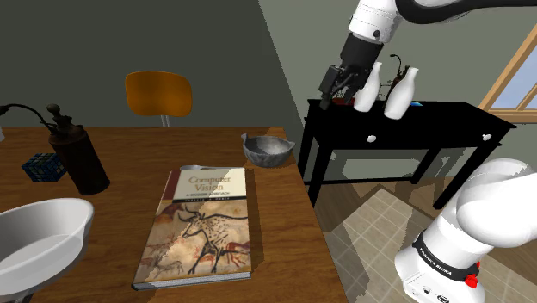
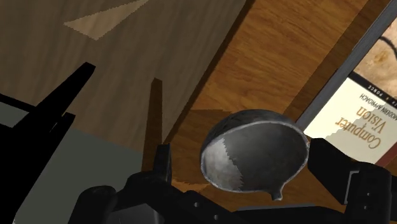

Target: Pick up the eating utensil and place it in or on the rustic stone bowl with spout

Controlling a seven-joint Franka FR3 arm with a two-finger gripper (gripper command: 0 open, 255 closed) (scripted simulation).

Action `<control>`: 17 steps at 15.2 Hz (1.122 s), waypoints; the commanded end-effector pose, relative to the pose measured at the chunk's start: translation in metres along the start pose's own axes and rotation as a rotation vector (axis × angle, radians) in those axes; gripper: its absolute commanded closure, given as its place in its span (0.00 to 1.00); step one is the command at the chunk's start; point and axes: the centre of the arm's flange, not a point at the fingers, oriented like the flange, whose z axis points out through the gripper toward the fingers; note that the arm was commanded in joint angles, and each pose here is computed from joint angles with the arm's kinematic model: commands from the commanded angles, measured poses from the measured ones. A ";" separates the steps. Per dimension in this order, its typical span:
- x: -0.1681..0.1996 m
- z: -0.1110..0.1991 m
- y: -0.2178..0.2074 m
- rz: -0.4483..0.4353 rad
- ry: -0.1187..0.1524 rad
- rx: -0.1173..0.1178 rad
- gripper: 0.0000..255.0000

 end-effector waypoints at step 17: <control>0.087 0.140 -0.170 0.201 0.056 -0.005 0.00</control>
